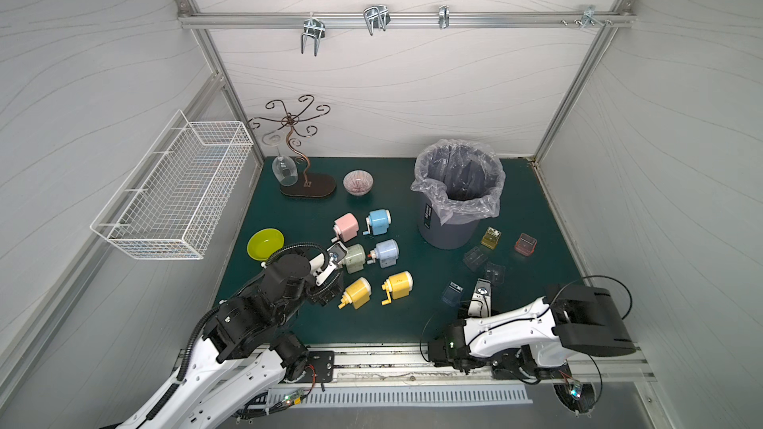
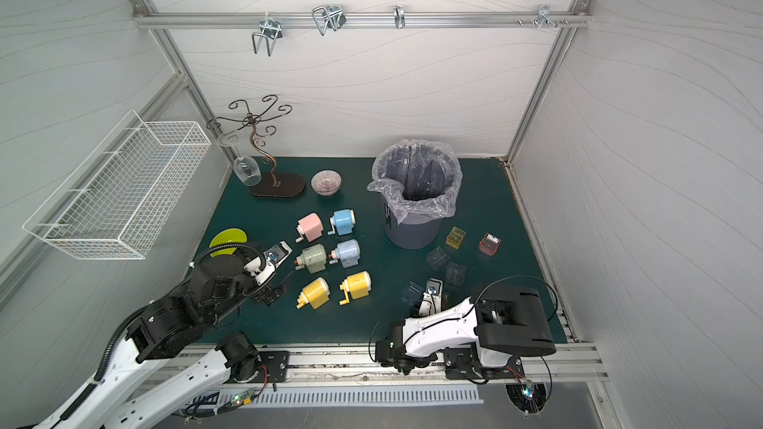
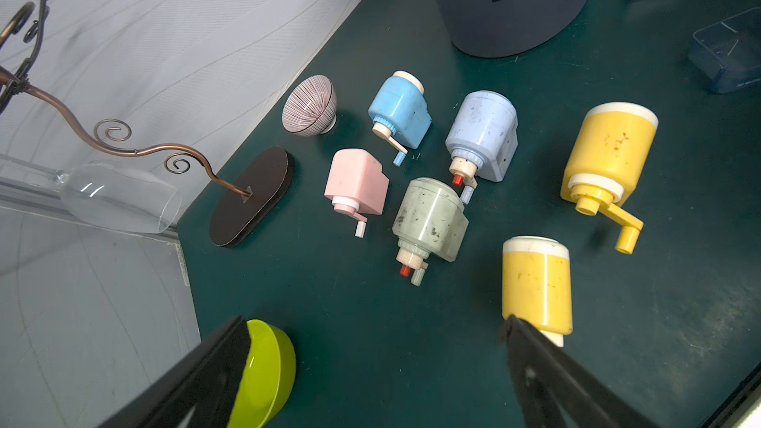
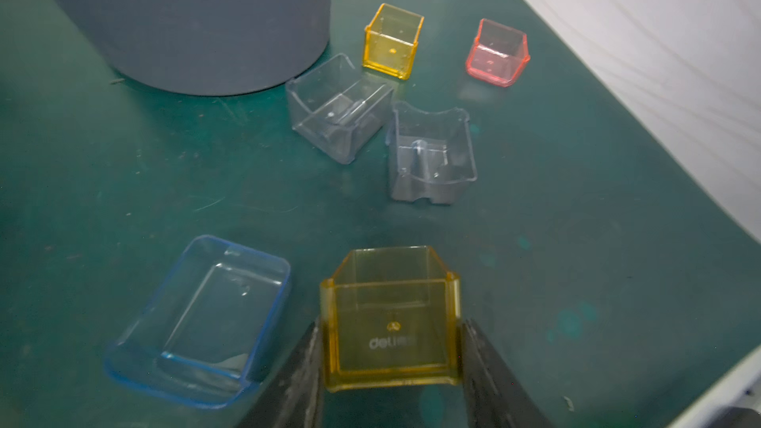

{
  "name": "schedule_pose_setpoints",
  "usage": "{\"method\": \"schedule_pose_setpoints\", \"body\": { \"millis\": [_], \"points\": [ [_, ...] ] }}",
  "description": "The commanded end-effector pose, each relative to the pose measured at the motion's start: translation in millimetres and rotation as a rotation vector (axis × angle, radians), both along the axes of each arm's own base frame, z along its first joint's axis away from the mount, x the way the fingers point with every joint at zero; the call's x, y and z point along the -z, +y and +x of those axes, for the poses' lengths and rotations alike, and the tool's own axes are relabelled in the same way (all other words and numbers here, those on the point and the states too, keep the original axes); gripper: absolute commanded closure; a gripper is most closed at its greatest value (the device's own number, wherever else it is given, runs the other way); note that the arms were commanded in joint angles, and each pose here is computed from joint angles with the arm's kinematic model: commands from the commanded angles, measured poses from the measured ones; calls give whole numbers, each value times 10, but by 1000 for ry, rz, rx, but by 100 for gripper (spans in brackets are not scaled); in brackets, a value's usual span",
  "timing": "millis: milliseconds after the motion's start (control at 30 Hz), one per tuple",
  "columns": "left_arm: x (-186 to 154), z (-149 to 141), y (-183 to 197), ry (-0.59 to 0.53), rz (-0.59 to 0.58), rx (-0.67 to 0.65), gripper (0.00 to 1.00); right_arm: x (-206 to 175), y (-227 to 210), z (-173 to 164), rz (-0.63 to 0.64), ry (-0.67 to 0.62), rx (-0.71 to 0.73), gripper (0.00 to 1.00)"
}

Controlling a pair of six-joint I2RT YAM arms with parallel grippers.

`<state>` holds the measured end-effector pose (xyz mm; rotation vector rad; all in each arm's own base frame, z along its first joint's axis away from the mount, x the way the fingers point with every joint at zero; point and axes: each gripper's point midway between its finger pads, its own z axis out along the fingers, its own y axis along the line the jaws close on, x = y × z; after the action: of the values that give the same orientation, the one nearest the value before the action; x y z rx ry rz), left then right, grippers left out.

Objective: Take out the pencil sharpener tray and clean the shavings
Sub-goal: Place the container at the center of the board.

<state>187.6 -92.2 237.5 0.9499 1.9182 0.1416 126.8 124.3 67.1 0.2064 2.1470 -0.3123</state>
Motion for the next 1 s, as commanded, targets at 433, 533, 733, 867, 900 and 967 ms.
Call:
{"method": "schedule_pose_setpoints", "body": {
  "millis": [433, 533, 733, 867, 900, 967],
  "points": [
    [-47, -105, 98, -6, -83, -41, 0, 393, 308, -123, 595, -91, 340, 63],
    [-27, -112, 93, -2, -91, -41, 0, 369, 302, -103, 586, -98, 342, 40],
    [-13, -124, 87, 2, -96, -36, 0, 230, 271, -70, 558, -120, 330, 3],
    [-24, -132, 90, 2, -97, -34, 0, -82, 218, -51, 473, -147, 314, 1],
    [-30, -136, 79, 2, -99, -27, 0, -192, 193, -54, 444, -152, 309, 1],
    [-43, -143, 57, 5, -106, -16, 0, -408, 154, -58, 411, -158, 298, 1]
  ]
}}
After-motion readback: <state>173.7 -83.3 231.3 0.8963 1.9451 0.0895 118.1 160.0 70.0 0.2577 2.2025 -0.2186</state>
